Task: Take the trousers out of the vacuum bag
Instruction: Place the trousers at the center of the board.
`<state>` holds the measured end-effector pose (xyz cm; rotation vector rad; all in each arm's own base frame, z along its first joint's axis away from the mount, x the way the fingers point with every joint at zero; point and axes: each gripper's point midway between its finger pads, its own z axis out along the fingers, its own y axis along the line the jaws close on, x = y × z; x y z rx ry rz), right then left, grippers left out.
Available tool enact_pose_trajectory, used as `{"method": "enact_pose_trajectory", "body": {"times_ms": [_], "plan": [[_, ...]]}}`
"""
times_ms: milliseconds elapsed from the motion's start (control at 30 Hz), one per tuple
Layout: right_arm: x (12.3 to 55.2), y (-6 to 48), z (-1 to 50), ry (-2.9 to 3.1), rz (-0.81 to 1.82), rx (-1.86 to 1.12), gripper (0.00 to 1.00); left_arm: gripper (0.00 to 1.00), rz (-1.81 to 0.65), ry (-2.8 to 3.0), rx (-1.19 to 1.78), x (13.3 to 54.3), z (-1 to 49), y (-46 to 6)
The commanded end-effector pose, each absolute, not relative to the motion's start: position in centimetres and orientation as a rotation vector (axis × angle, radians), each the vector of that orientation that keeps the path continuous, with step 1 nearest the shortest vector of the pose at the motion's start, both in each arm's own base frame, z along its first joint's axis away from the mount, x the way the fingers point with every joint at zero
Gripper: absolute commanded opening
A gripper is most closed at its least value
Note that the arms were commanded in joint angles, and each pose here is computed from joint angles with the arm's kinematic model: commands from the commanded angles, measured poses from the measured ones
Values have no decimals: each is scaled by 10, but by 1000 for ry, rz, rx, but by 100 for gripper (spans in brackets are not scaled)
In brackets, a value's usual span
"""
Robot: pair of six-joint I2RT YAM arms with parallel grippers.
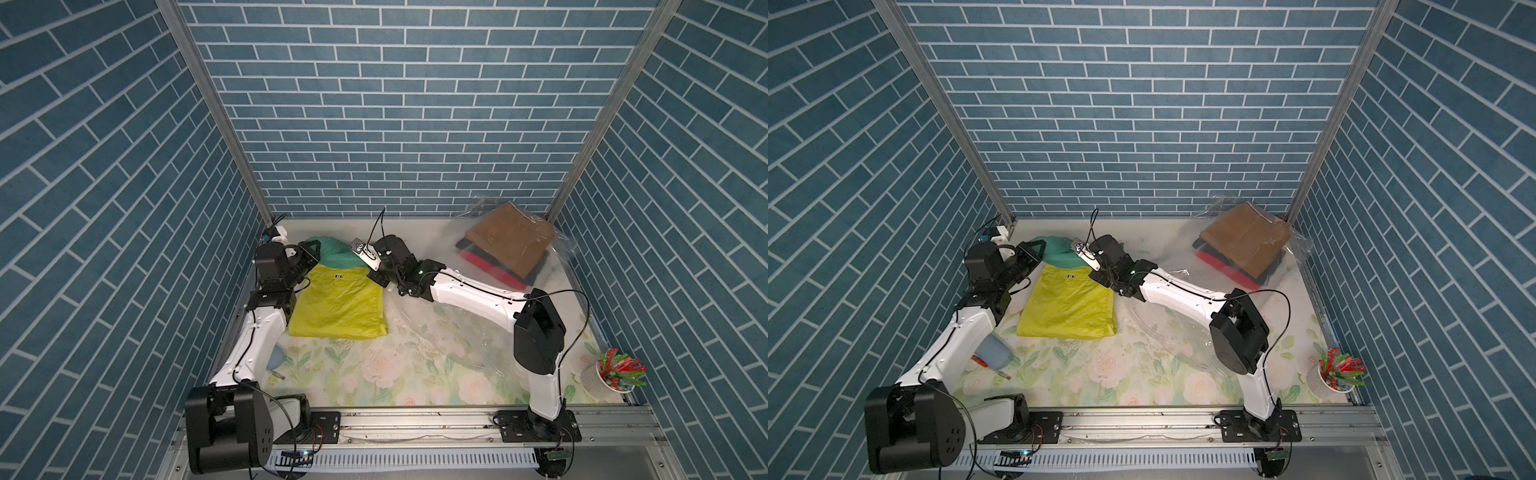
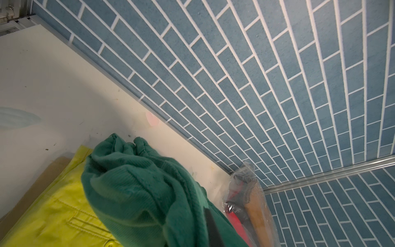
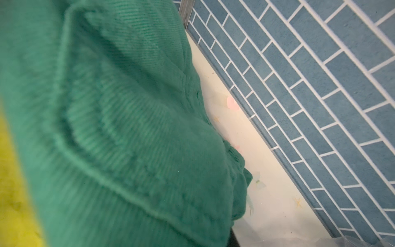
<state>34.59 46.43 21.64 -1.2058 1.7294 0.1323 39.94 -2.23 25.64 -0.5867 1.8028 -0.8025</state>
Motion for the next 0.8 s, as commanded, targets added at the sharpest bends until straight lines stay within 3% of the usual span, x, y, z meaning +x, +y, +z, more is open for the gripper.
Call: {"method": "enact_pose_trajectory", "body": {"times_ms": [0, 167, 467, 767], "plan": [[342, 456, 267, 1685, 201, -1032, 0, 0, -719, 1767, -613, 389, 252, -4], [318, 459, 251, 1705, 247, -1071, 5, 0, -711, 1810, -647, 369, 223, -5], [283, 466, 225, 1733, 288, -1130, 6, 0, -664, 1877, -703, 342, 187, -2], [274, 461, 199, 1771, 259, -1158, 14, 0, -597, 1923, -748, 315, 165, 3]]}}
